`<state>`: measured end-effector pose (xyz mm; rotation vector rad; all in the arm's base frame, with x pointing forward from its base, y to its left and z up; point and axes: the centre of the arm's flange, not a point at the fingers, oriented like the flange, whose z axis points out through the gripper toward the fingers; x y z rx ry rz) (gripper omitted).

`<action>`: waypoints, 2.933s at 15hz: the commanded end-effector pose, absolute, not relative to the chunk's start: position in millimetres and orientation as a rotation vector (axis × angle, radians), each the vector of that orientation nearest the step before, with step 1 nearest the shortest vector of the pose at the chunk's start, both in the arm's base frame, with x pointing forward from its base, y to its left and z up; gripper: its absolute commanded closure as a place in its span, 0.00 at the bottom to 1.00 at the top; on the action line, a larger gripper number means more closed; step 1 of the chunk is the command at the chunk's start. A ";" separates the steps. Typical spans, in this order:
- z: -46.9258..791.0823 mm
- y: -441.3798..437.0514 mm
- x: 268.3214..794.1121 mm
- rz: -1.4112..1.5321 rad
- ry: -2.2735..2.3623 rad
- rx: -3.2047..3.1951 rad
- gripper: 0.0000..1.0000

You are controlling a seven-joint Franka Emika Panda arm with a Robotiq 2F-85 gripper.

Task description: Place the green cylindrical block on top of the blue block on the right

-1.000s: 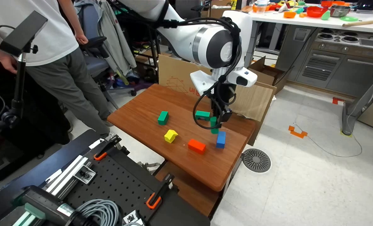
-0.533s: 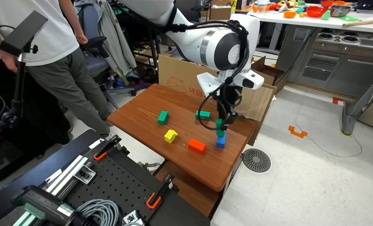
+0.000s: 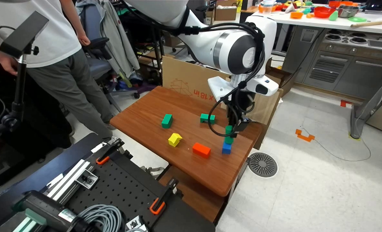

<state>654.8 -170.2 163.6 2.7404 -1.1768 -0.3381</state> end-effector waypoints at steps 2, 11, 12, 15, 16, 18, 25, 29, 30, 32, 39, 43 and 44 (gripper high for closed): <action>153.0 -172.3 662.9 -0.394 -1.195 2.717 0.92; 150.2 -161.2 649.4 -0.373 -1.194 2.705 0.01; 153.9 -159.4 647.6 -0.369 -1.189 2.708 0.00; 176.9 -150.5 638.5 -0.323 -1.159 2.734 0.00; 186.5 -146.4 634.6 -0.313 -1.149 2.741 0.00; 207.7 -135.6 623.9 -0.306 -1.125 2.749 0.00; 256.1 -62.0 567.8 -0.307 -0.854 2.796 0.00; 261.0 -6.6 534.4 -0.298 -0.594 2.912 0.00; 261.1 6.4 526.9 -0.282 -0.529 2.945 0.00; 262.7 30.4 515.0 -0.226 -0.410 2.993 0.00; 265.1 78.6 494.4 -0.153 -0.165 3.108 0.00; 260.8 77.9 505.1 -0.149 -0.194 3.076 0.00; 260.8 77.3 505.2 -0.149 -0.196 3.076 0.00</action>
